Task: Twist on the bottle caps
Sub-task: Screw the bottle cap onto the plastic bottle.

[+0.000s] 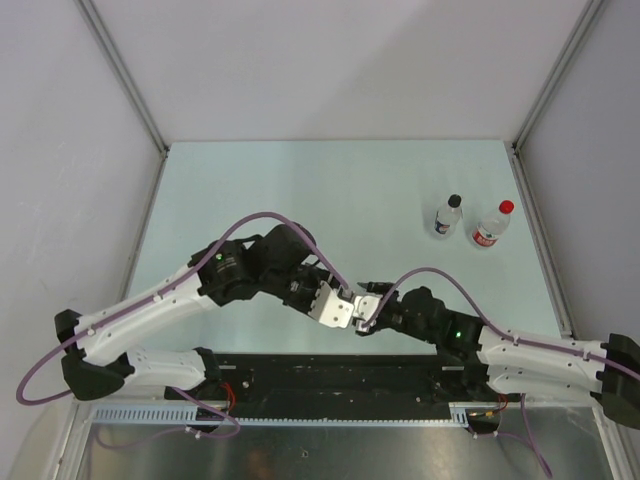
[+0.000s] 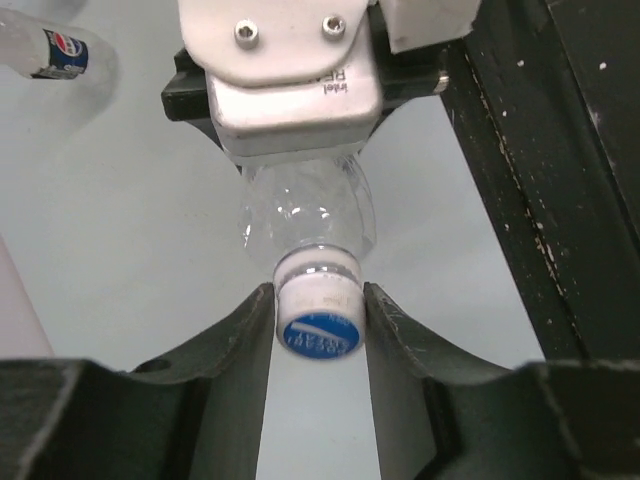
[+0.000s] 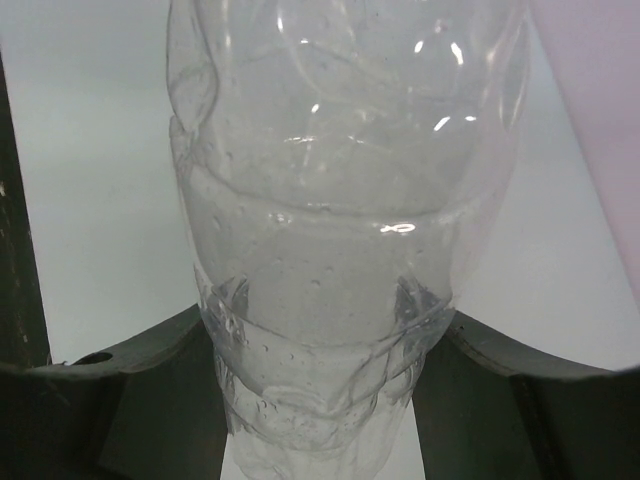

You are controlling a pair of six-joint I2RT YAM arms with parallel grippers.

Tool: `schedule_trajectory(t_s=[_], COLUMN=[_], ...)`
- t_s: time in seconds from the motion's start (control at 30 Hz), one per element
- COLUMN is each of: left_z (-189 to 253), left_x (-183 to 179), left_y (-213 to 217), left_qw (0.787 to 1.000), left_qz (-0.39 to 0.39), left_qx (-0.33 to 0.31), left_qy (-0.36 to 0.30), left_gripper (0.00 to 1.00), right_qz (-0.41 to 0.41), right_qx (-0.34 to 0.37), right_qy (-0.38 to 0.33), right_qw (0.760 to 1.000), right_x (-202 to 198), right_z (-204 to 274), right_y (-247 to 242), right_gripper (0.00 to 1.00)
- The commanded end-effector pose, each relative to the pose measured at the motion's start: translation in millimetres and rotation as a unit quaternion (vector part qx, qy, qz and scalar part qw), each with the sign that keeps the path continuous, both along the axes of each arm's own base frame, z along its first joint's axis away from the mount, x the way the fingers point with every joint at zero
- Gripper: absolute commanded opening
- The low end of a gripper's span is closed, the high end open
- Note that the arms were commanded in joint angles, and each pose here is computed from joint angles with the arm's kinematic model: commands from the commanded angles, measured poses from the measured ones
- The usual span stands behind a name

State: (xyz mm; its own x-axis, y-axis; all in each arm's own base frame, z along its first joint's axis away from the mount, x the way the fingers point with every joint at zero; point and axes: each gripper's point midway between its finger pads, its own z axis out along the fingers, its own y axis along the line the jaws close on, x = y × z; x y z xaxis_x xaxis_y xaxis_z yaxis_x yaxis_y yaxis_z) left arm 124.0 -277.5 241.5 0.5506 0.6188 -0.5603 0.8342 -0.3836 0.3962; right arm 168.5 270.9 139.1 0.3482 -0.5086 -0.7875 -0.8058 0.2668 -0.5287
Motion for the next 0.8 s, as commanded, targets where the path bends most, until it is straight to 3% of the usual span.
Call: schedule_trajectory(t_s=[0.0, 0.13, 0.47, 0.77], left_z=[21.7, 33.9, 70.0, 110.6], left_x=[4.3, 9.6, 3.2, 11.3], left_y=[-20.0, -22.2, -21.5, -23.6], left_qw=[0.999, 0.998, 0.994, 0.982], left_qz=[-0.005, 0.005, 0.003, 0.044], left_qx=[-0.041, -0.051, -0.102, -0.174], left_qy=[-0.013, -0.023, -0.03, -0.049], left_gripper=[0.46, 0.55, 0.97, 0.99], right_qz=[0.056, 0.064, 0.05, 0.002], right_qx=[0.143, 0.142, 0.147, 0.195], right_qy=[-0.055, -0.053, -0.034, -0.012], right_qw=[0.987, 0.986, 0.987, 0.981], right_x=[-10.3, -12.5, -1.3, 16.5], right_z=[84.7, 83.5, 77.8, 87.7], right_y=[30.1, 33.0, 32.3, 19.6], right_gripper=[0.06, 0.06, 0.04, 0.0])
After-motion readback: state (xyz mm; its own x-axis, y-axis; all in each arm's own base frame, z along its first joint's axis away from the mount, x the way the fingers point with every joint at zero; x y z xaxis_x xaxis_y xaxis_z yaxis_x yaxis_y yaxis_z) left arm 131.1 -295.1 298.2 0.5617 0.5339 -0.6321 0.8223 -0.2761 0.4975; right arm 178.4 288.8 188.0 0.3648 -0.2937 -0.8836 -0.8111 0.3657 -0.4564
